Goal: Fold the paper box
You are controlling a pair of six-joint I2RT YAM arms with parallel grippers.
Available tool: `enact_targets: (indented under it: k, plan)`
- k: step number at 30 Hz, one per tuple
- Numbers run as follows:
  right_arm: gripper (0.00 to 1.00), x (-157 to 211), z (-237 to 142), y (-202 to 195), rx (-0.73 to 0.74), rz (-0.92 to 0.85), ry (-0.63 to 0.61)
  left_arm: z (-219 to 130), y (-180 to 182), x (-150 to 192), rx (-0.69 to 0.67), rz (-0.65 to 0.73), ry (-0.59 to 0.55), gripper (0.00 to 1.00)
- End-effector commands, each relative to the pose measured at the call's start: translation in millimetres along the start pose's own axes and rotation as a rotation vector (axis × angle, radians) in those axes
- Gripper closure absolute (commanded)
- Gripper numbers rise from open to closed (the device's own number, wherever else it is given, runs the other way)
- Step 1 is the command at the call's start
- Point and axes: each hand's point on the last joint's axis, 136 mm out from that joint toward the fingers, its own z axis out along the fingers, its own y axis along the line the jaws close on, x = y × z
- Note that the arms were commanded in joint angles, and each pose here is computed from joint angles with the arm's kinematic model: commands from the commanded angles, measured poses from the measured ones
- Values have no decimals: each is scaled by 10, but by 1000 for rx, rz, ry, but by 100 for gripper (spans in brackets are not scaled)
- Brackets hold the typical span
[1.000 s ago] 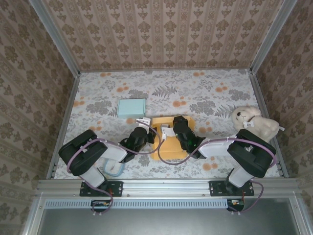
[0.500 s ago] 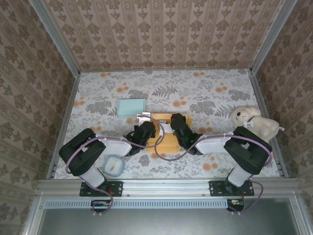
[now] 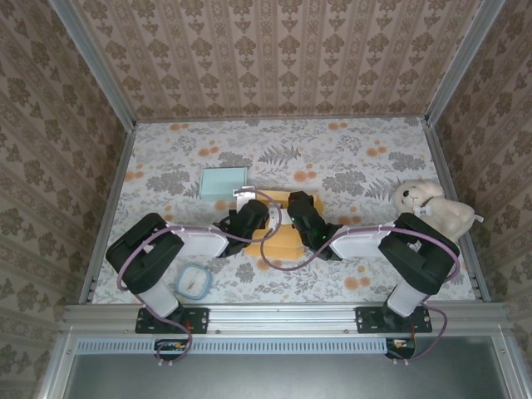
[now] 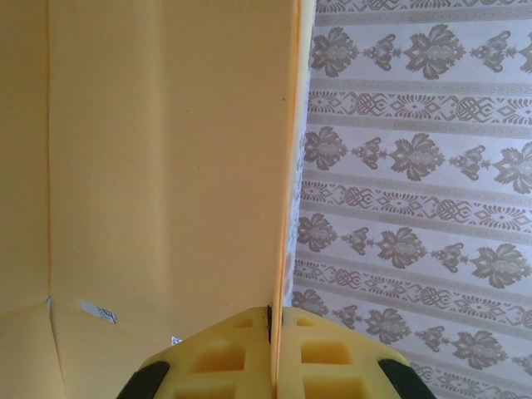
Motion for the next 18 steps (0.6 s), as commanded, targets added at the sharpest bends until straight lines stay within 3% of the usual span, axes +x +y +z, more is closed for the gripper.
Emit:
enact_targets:
  k: [1, 11, 15, 18]
  plan:
    - [100, 380, 2, 350, -107, -86, 140, 58, 1120, 108, -462, -17, 11, 92]
    - [100, 330, 6, 372, -121, -57, 114, 68, 1119, 93, -458, -24, 5, 93]
    - [100, 312, -5, 363, -128, -37, 102, 132, 850, 82, -280, -25, -6, 84]
    - [100, 320, -8, 361, -134, -27, 102, 156, 780, 63, -255, -18, 5, 76]
